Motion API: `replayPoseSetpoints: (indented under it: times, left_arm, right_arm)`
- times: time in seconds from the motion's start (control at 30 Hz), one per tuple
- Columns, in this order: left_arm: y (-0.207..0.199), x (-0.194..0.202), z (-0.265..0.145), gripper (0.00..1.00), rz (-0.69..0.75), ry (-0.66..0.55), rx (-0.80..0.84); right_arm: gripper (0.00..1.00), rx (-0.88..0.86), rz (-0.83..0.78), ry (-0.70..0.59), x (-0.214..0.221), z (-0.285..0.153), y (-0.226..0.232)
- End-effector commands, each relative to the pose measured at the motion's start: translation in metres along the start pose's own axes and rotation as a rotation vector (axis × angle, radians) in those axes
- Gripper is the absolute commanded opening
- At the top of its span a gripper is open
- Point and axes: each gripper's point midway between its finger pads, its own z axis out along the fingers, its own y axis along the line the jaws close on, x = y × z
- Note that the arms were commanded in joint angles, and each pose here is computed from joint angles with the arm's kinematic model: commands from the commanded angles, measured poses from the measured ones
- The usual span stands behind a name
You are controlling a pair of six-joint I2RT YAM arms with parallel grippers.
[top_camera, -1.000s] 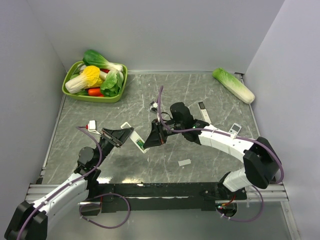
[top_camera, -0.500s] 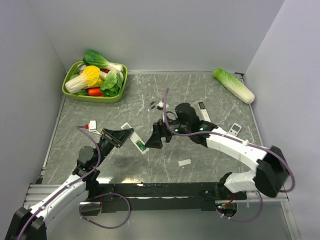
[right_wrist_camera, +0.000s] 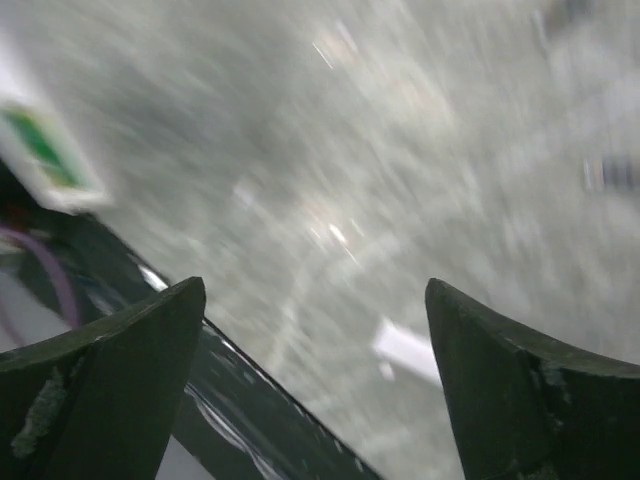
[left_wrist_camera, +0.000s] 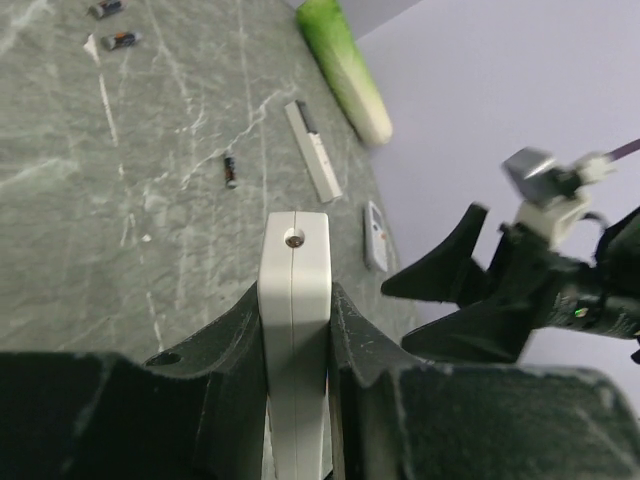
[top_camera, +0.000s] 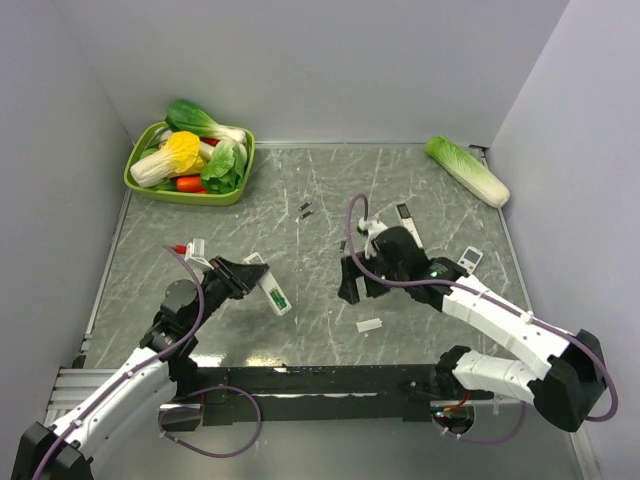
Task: Load the batteries into the remote control
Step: Adjust the battery cover at the center of the board.
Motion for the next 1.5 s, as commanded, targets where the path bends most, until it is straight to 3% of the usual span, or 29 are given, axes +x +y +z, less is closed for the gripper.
replayPoseSetpoints:
  times: [0.0,0.1,0.43,0.87,1.23,1.43,1.47]
  left_arm:
    - [-0.006,-0.007,0.002,0.02,0.046,-0.01,-0.002]
    - [0.001,0.0,0.004,0.01,0.037,0.016,-0.021]
    - [0.018,0.016,0.009,0.01,0.009,0.082,-0.074]
    - [0.024,0.023,0.01,0.01,-0.017,0.098,-0.079]
    - [0.025,0.028,0.011,0.01,-0.043,0.116,-0.073]
    - [0.023,0.026,0.01,0.02,-0.04,0.11,-0.069]
    - [0.022,0.026,0.01,0.01,-0.039,0.11,-0.068]
  right_arm:
    - [0.94,0.238,0.107,0.224,0.071,-0.001,-0.048]
    - [0.87,0.295,0.124,0.293,0.093,0.003,-0.059]
    - [0.47,0.384,0.009,0.404,0.112,0.038,-0.041]
    - [0.2,0.451,-0.023,0.508,0.133,0.056,-0.035]
    - [0.2,0.455,-0.073,0.462,0.118,0.047,-0.031]
    - [0.44,0.472,-0.003,0.337,0.078,0.029,-0.064]
    - [0.52,0.473,0.018,0.304,0.069,0.027,-0.072]
